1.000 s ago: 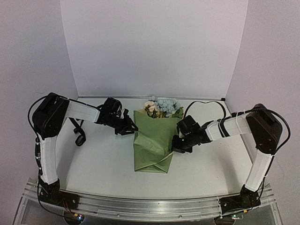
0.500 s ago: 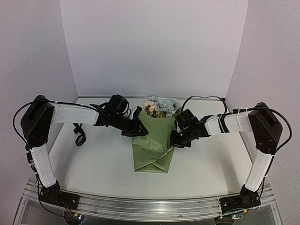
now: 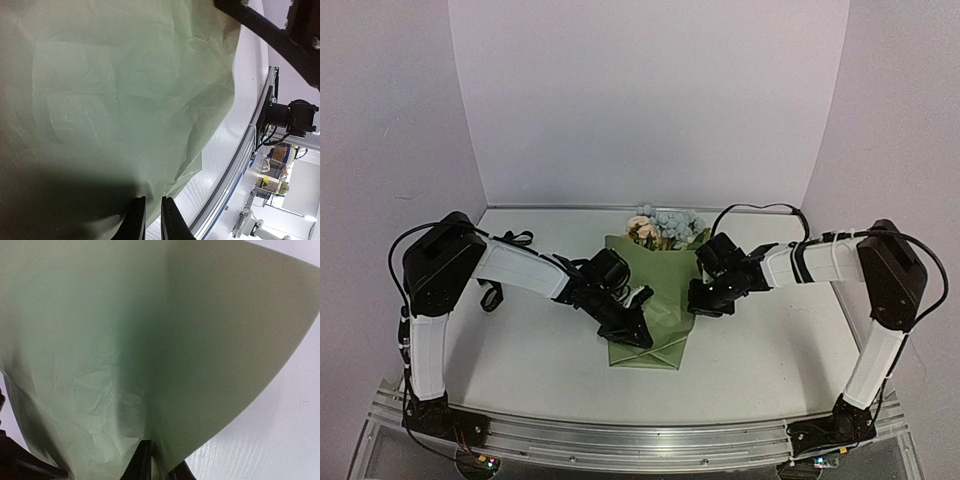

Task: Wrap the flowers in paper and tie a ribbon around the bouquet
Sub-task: Press the fold line of the folded bouquet.

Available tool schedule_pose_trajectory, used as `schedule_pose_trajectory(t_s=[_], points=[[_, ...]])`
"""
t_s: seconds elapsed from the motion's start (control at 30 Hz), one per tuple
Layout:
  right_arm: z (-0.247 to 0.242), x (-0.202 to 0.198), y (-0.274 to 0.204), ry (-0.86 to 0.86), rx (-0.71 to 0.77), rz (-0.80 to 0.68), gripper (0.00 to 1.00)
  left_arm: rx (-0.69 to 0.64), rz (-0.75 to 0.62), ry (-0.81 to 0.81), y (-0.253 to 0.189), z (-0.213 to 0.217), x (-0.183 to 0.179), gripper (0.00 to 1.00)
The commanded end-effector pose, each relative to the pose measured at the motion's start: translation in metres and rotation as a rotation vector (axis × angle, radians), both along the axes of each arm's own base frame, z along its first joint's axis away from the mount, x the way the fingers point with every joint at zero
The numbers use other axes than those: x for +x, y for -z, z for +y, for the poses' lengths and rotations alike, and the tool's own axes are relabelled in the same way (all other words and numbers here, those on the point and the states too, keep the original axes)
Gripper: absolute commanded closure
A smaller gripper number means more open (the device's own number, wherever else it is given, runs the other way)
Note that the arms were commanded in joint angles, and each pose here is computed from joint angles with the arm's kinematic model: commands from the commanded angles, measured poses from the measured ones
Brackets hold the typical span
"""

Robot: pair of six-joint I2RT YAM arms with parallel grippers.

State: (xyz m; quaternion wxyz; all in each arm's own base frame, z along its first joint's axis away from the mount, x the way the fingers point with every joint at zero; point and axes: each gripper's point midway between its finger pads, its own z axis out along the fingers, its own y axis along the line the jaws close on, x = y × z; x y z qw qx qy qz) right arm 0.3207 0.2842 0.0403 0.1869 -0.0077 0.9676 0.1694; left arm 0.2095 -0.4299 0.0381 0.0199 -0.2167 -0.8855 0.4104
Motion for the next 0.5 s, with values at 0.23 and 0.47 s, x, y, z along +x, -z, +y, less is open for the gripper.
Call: schedule_pose_trajectory(t_s=[0.23, 0.47], points=[[0.013, -0.041, -0.051, 0.014, 0.064, 0.002, 0.68, -0.025, -0.010, 0.031, -0.003, -0.013, -0.001, 0.89], [0.044, -0.057, -0.021, -0.024, 0.091, 0.092, 0.79, -0.020, -0.022, 0.025, -0.008, -0.012, 0.001, 0.89]])
